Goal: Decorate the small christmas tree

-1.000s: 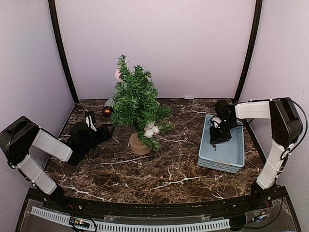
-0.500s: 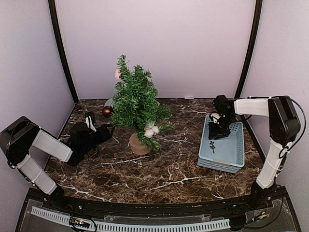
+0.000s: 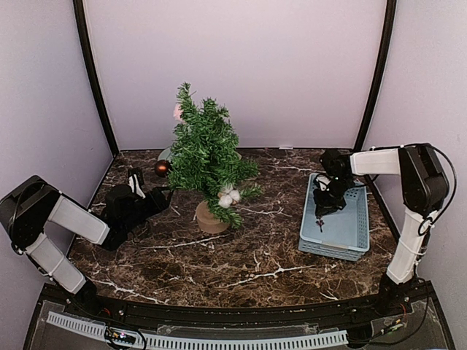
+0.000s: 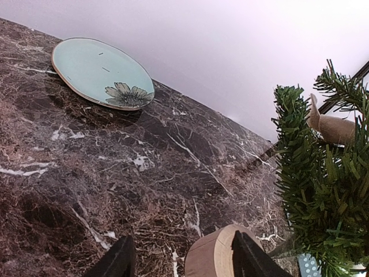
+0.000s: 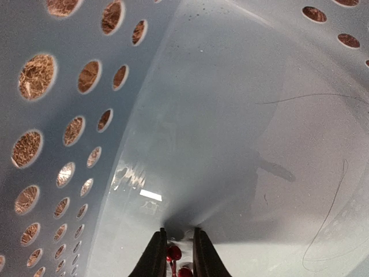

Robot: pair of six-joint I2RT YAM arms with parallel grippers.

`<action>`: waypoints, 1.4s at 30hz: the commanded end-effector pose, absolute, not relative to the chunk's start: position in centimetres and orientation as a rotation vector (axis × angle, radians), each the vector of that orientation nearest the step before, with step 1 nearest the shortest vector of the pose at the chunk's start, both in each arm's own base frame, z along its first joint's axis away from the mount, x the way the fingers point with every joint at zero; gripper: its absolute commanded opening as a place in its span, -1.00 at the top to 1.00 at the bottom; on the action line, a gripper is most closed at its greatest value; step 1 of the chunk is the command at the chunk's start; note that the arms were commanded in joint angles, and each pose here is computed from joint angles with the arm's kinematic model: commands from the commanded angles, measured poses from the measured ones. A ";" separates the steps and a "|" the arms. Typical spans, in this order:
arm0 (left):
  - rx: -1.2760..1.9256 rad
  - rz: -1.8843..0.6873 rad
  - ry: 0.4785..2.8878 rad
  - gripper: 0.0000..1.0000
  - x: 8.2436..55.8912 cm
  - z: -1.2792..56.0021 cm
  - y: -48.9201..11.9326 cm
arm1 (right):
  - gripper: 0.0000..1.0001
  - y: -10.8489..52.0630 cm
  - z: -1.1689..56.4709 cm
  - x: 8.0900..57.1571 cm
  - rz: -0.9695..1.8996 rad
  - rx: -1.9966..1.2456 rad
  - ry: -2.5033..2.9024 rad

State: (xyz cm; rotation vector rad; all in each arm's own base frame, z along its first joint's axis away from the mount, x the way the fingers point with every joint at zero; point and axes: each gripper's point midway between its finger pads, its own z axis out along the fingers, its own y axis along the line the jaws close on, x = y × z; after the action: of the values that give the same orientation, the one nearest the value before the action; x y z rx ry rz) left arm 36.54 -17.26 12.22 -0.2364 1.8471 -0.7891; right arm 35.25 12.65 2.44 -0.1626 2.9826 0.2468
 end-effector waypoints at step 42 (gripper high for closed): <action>-0.267 -0.749 1.828 -0.88 35.8 14.2 -15.9 | 1.00 30.8 47.8 30.5 0.804 -0.475 1.169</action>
State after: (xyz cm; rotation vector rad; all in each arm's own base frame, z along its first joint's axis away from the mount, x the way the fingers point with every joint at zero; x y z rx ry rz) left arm 36.08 -16.54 13.44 -0.2592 1.8469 -0.7661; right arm 32.06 28.08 43.08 -0.4787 1.3836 0.7377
